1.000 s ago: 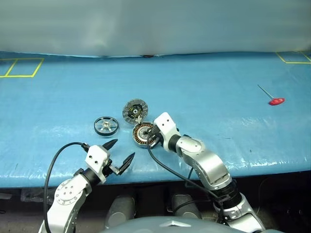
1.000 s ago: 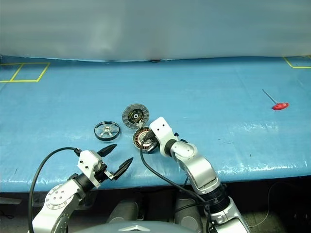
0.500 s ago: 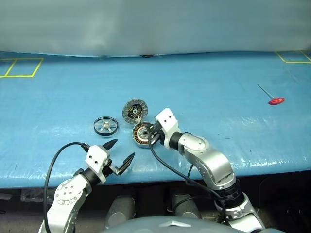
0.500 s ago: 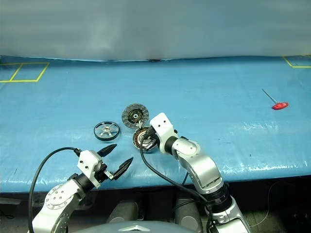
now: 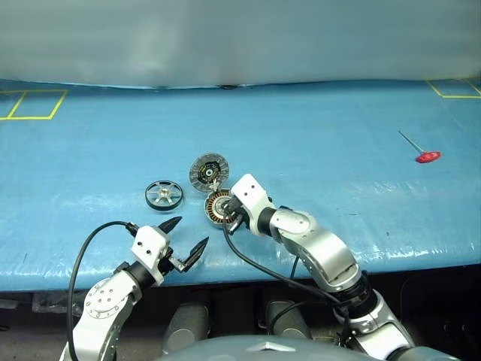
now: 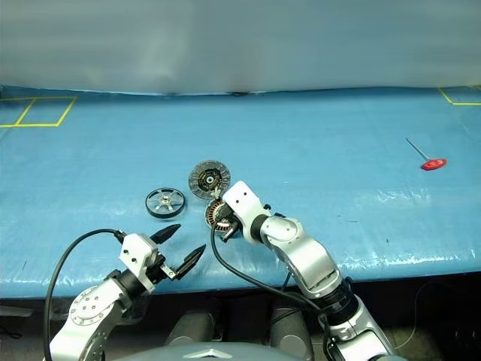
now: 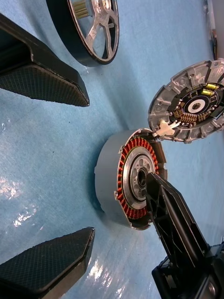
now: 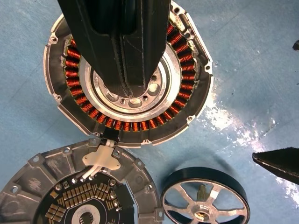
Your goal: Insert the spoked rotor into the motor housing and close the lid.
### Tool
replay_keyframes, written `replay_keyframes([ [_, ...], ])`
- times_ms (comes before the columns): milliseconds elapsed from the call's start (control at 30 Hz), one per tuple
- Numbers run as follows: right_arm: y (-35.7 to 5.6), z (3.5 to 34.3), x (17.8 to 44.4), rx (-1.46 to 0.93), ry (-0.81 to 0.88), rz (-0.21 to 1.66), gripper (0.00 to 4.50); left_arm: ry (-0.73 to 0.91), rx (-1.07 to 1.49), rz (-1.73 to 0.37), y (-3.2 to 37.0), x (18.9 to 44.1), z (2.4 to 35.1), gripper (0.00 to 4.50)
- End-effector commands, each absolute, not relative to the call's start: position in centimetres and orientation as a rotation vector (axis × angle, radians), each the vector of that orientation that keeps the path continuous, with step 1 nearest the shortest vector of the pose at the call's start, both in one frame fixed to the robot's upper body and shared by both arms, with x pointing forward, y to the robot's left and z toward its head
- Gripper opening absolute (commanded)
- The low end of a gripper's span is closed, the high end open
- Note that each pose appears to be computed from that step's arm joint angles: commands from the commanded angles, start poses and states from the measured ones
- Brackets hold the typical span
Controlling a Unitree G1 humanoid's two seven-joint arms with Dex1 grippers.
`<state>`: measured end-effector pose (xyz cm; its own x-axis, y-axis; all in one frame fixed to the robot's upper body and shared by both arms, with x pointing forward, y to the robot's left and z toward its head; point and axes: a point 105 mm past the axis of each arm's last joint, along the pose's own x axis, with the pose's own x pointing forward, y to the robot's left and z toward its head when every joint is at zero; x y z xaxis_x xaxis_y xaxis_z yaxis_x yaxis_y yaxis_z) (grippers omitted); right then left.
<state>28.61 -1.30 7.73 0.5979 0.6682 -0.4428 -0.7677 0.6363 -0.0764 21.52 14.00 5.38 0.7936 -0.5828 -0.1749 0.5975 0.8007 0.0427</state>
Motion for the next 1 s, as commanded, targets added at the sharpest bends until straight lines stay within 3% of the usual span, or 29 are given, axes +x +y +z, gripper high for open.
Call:
replay_keyframes([
  [33, -1.1, 8.3, 28.8, -0.291, 0.379, 0.848, 0.03, 0.121, 0.097, -0.642, 13.7, 21.5, 6.1, 4.5],
  [533, -0.3, 8.2, 28.9, -0.598, 0.376, 0.957, 0.03, 0.119, 0.089, -0.638, 13.6, 21.6, 6.0, 4.5],
  [867, -1.0, 13.8, 29.0, -0.248, 0.228, 0.969, 0.03, 0.118, 0.093, -0.633, 13.8, 21.5, 6.1, 4.5],
  [1000, -2.0, 14.7, 28.6, -0.114, 0.196, 0.968, 0.03, 0.111, 0.086, -0.624, 14.0, 21.5, 6.2, 4.5],
])
